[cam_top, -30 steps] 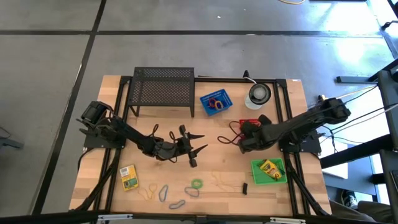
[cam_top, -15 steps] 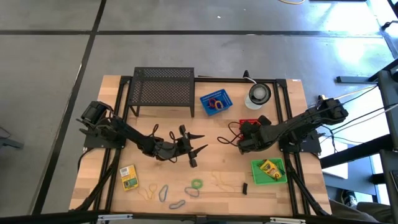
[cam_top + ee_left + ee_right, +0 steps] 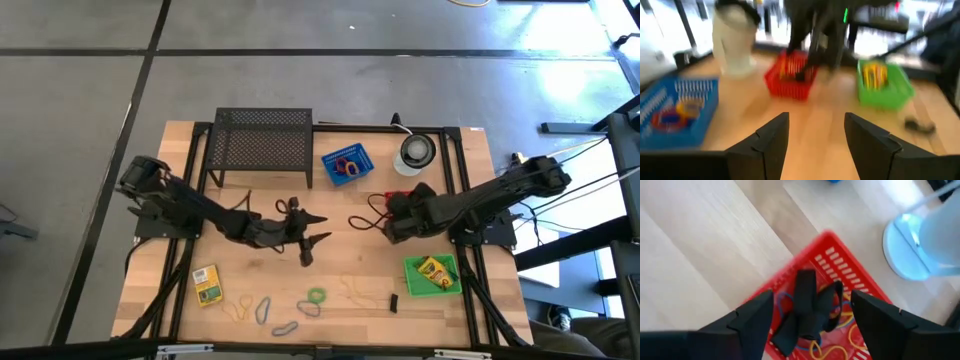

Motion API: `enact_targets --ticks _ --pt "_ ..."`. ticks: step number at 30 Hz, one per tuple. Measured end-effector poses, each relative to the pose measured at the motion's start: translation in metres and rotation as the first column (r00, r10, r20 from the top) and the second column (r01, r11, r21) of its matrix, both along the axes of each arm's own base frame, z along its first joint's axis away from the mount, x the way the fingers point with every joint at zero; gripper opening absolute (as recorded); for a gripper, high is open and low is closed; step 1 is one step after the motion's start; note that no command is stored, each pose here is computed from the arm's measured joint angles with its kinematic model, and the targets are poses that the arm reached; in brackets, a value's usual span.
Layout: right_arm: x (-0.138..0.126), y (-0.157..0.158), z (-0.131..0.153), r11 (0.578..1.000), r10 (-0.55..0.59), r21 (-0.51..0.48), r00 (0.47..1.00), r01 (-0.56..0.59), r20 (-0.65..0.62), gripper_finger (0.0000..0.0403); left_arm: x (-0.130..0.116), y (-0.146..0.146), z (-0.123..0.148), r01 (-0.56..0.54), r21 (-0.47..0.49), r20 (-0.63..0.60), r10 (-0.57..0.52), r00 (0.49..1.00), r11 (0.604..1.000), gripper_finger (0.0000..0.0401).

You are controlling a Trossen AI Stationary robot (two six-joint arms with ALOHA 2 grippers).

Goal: Pick & Place Office Desk Supplies
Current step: Put the crayon box into the green bin

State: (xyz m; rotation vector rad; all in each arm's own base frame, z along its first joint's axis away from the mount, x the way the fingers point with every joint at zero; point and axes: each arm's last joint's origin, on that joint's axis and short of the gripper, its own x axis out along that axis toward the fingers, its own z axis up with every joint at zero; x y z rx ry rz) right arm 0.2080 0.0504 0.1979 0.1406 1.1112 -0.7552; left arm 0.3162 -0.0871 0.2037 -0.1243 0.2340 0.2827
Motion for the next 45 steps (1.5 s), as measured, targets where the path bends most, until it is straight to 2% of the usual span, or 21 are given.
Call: enact_targets --ticks 2,5,7,9,12,16,18,20,29,32,34,36,38,45 --pt "0.0 0.0 0.009 1.0 0.007 0.011 0.999 -0.007 0.037 0.026 -0.01 0.001 0.003 0.042 -0.046 -0.087 -0.046 0.995 0.998 0.0187" --pt "-0.003 -0.001 0.017 1.0 0.006 0.023 0.997 -0.008 0.077 0.0254 -0.031 -0.004 0.01 0.15 -0.149 -0.217 -0.181 0.959 0.977 0.0187" --pt "-0.005 -0.001 0.019 1.0 0.006 0.028 0.996 -0.008 0.091 0.0251 -0.047 -0.008 0.015 0.206 -0.239 -0.287 -0.272 0.919 0.949 0.0187" --pt "-0.005 -0.002 0.02 1.0 0.006 0.03 0.995 -0.009 0.099 0.0249 -0.063 -0.014 0.021 0.244 -0.362 -0.333 -0.369 0.868 0.9 0.0187" --pt "-0.005 -0.002 0.02 0.999 0.015 0.026 0.995 -0.018 0.094 0.0247 -0.088 -0.029 0.026 0.222 -0.536 -0.384 -0.47 0.795 0.814 0.0187" --pt "-0.005 -0.002 0.021 0.999 0.053 0.005 0.996 -0.053 0.079 0.0247 -0.117 -0.056 0.02 0.127 -0.618 -0.486 -0.504 0.714 0.776 0.0187" --pt "-0.005 -0.002 0.021 0.997 0.077 -0.019 0.995 -0.076 0.068 0.0247 -0.128 -0.067 0.015 0.067 -0.628 -0.528 -0.487 0.696 0.775 0.0187" --pt "-0.005 -0.003 0.021 0.995 0.087 -0.049 0.994 -0.084 0.066 0.0247 -0.136 -0.078 0.011 0.007 -0.635 -0.548 -0.457 0.701 0.772 0.0187" --pt "0.001 -0.006 0.025 0.987 0.076 -0.148 0.987 -0.055 0.138 0.0247 -0.158 -0.108 -0.004 -0.185 -0.688 -0.615 -0.429 0.662 0.702 0.0182" --pt "0.005 -0.009 0.026 0.984 0.095 -0.164 0.985 -0.07 0.147 0.0247 -0.164 -0.116 -0.01 -0.275 -0.696 -0.649 -0.416 0.637 0.664 0.0172" --pt "0.009 -0.012 0.026 0.982 0.107 -0.172 0.982 -0.08 0.154 0.0247 -0.168 -0.122 -0.015 -0.344 -0.7 -0.675 -0.423 0.605 0.626 0.0165" --pt "0.012 -0.015 0.027 0.98 0.117 -0.18 0.98 -0.087 0.159 0.0247 -0.172 -0.128 -0.021 -0.399 -0.689 -0.703 -0.423 0.572 0.605 0.0159" --pt "0.014 -0.018 0.028 0.979 0.124 -0.182 0.979 -0.093 0.163 0.0247 -0.176 -0.133 -0.027 -0.435 -0.666 -0.732 -0.42 0.536 0.606 0.0155" --pt "0.018 -0.025 0.028 0.985 0.123 -0.144 0.977 -0.098 0.175 0.0247 -0.175 -0.138 -0.048 -0.469 -0.591 -0.799 -0.396 0.453 0.657 0.0153"
